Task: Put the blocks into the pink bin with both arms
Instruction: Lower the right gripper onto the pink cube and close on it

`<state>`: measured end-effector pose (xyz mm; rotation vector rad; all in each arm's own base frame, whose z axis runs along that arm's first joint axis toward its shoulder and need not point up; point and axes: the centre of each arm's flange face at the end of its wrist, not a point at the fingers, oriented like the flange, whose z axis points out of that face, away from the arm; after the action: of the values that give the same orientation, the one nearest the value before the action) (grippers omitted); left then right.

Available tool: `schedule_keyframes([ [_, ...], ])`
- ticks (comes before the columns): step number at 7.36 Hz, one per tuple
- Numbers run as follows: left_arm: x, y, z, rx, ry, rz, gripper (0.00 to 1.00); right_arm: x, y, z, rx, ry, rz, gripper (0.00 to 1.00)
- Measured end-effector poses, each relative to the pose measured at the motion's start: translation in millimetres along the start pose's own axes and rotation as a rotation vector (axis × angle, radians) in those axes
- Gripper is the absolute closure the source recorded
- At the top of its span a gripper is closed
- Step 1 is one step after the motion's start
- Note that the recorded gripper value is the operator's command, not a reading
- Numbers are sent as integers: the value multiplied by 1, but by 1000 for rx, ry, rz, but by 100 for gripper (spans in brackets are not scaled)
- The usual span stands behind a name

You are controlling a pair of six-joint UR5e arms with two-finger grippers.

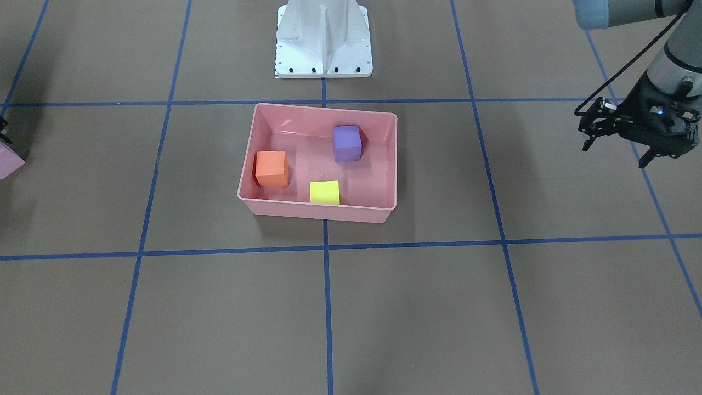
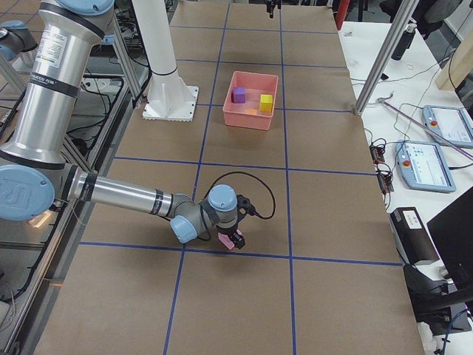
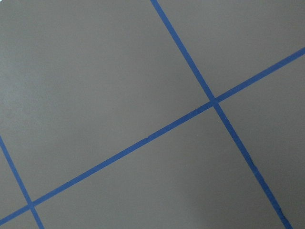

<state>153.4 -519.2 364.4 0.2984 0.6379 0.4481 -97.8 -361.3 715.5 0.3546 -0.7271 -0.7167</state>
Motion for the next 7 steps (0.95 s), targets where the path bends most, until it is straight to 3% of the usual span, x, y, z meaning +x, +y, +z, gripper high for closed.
schedule_keyframes([
  [1, 0, 0, 0, 0, 0, 0, 0, 0, -5, 0, 2, 9, 16, 100],
  [4, -1, 0, 0, -1, 0, -2, 0, -6, -58, -14, 74, 8, 83, 100],
  [7, -2, 1, 1, -3, -1, -6, 0, -33, -162, -60, 223, -40, 369, 100],
])
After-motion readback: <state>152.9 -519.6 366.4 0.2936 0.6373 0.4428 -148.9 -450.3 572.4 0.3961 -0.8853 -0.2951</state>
